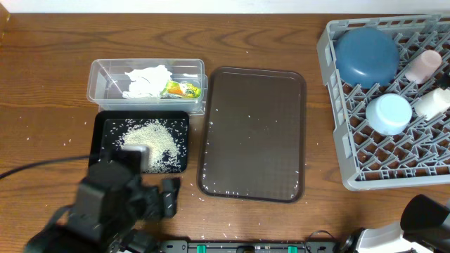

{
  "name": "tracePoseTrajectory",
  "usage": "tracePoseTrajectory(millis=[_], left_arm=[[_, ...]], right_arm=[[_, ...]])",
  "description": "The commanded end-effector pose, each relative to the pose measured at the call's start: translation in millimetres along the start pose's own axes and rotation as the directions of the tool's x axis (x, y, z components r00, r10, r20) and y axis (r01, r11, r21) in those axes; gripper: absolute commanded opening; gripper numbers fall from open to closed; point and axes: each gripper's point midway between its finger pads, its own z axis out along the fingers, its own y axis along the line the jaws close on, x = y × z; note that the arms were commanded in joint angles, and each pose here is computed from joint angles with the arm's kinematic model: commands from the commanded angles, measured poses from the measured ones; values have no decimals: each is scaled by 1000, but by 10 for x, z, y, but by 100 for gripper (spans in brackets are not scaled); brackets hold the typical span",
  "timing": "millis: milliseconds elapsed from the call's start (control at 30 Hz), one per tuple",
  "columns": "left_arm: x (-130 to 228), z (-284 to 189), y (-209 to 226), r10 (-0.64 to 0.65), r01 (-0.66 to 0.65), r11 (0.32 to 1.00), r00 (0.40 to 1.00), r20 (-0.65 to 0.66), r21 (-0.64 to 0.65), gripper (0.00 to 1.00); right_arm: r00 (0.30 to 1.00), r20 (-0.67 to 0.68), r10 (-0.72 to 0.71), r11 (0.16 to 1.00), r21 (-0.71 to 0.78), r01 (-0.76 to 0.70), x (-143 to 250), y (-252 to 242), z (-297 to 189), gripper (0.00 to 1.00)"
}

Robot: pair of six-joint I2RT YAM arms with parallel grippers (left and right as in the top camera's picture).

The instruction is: Sort waste into correct bins and load items into the dishwasher rack

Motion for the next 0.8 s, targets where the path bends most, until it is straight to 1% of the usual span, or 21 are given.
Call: tracePoseTrajectory(millis=[0,33,133,300,400,567,633,700,767], left_arm=[[119,340,20,212,-212,977,977,4,23,89],[107,475,16,234,-236,971,971,44,31,89],[125,688,-23,288,-300,952,947,145,67,89],[245,792,13,297,-331,940,911,285,80,89],[258,773,114,274,-312,949,891,362,50,89],[178,722,359,222,-235,971,841,493,-35,89],[163,739,473,204,-197,978,828,523,-71,89],[123,791,570,189,-162,982,827,530,-97,89],[56,810,641,183,-139,983,809,559,-120,89]], right_arm=[[1000,-6,-4,1000,10,4,-5,-27,25,99],[1000,-6,-4,1000,10,4,-5,-27,25,99],[1000,-6,-4,1000,10,4,-5,-27,25,99],[1000,-6,-4,1000,10,4,-5,-27,25,99],[1000,-6,-4,1000,10,4,-5,-27,25,99],[1000,-6,-4,1000,10,4,-5,-27,25,99],[1000,-6,-4,1000,10,4,-5,-27,25,99],[1000,-6,-4,1000,10,4,-5,-27,25,99],[1000,-6,-4,1000,10,4,-5,-27,25,99]])
